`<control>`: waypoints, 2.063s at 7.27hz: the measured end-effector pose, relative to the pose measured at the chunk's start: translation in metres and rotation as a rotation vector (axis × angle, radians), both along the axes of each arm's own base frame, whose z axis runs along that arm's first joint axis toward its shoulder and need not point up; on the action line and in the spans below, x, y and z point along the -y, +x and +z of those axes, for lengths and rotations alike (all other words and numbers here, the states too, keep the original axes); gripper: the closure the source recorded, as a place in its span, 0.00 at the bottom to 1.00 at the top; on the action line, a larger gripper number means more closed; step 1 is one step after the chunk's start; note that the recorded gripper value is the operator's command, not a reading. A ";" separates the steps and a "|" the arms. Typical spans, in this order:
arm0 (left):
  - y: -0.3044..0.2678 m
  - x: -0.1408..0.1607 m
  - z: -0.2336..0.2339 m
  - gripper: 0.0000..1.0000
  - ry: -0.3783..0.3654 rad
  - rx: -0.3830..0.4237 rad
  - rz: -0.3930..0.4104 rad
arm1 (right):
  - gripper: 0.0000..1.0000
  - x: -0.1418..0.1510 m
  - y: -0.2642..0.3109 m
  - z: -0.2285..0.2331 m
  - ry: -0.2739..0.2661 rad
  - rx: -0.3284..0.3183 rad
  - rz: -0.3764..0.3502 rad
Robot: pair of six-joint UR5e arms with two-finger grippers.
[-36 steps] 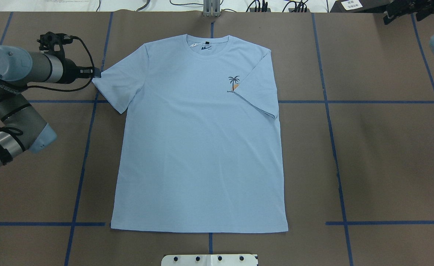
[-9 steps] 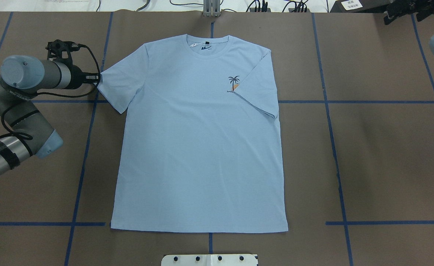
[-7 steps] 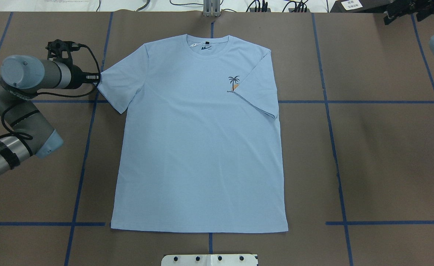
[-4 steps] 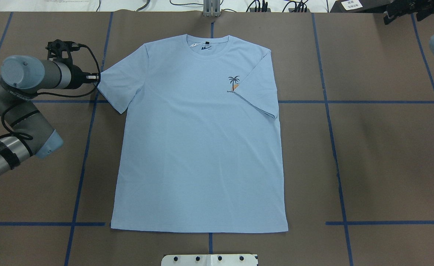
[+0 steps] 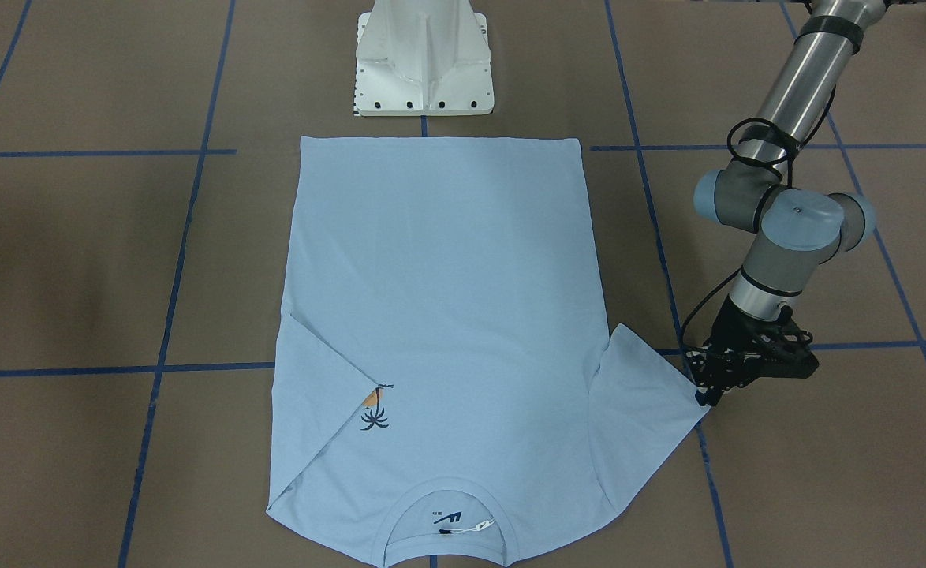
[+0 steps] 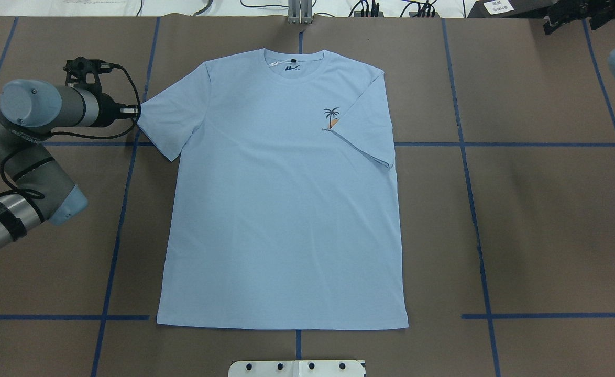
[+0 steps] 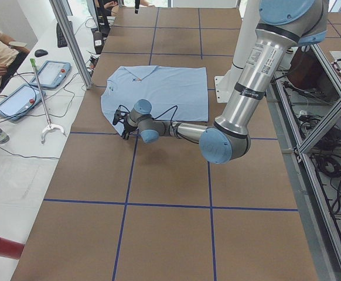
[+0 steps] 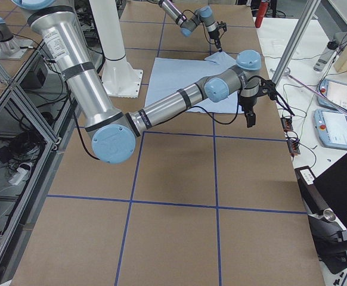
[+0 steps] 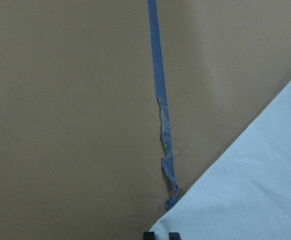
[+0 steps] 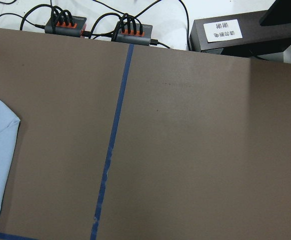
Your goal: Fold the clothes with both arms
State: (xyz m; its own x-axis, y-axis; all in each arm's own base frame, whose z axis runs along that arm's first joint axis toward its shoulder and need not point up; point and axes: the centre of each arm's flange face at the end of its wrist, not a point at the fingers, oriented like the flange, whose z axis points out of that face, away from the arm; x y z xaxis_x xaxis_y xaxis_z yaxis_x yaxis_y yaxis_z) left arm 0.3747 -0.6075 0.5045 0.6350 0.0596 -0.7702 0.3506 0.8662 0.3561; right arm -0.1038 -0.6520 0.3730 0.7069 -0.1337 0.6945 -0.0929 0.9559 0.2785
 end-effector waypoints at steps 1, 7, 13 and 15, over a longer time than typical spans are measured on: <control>0.000 0.000 0.001 0.76 0.006 0.007 0.006 | 0.00 0.000 0.000 0.000 0.000 0.000 0.000; 0.005 0.001 -0.008 1.00 0.013 -0.003 0.008 | 0.00 0.000 -0.001 0.000 0.000 0.000 -0.001; 0.054 -0.007 -0.116 1.00 -0.058 -0.083 -0.009 | 0.00 0.000 0.000 0.001 -0.002 -0.001 -0.001; 0.108 -0.015 -0.173 1.00 -0.136 -0.085 -0.026 | 0.00 0.000 0.000 0.002 -0.003 -0.001 0.000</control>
